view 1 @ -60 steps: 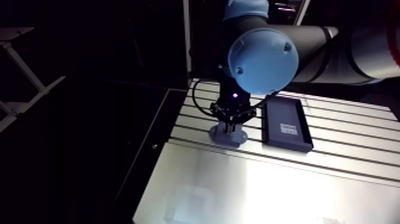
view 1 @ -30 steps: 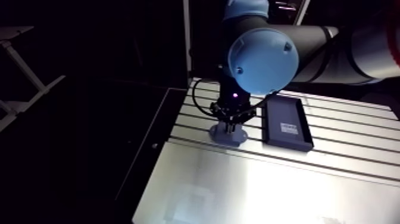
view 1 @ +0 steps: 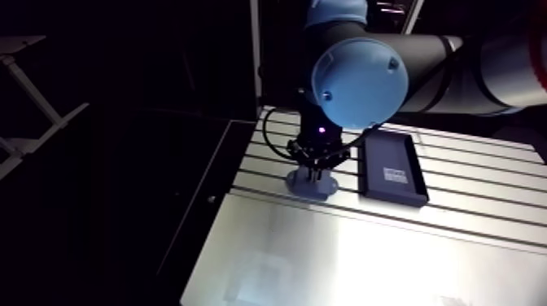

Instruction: Pick up the bearing and press it into the housing until flush.

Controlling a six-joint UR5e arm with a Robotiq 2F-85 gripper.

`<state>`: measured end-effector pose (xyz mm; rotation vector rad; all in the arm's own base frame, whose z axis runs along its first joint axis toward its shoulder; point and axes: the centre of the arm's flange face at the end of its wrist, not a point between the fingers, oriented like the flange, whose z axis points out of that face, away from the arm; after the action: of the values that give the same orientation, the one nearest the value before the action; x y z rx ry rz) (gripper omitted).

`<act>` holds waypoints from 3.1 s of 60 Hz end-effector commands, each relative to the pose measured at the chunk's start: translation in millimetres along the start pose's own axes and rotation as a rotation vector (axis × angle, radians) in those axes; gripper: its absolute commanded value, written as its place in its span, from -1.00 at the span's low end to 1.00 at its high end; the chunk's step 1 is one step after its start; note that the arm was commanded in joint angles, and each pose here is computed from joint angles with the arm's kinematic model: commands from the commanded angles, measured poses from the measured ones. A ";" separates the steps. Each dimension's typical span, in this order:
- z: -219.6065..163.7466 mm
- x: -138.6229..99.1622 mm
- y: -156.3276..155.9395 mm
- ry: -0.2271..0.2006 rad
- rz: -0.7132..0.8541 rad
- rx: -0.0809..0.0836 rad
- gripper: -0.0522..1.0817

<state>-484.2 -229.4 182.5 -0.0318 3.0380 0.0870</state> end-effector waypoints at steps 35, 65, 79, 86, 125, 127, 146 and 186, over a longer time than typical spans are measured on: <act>-27.5 3.7 1.4 0.024 -0.006 0.002 0.42; -64.0 6.8 4.3 -0.050 -0.007 -0.013 -0.87; -109.9 7.8 12.0 -0.040 -0.023 -0.008 -0.88; -126.4 8.6 18.7 -0.053 -0.018 -0.010 -0.88; -222.0 11.4 125.2 -0.035 -0.016 0.040 -0.88; -229.0 12.2 137.8 -0.021 0.005 0.045 -0.88; -261.6 16.8 151.2 0.023 0.027 0.051 -0.88; -281.6 13.1 145.8 0.067 0.059 0.056 -0.88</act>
<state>-533.0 -98.3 461.4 0.0467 3.0913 0.0074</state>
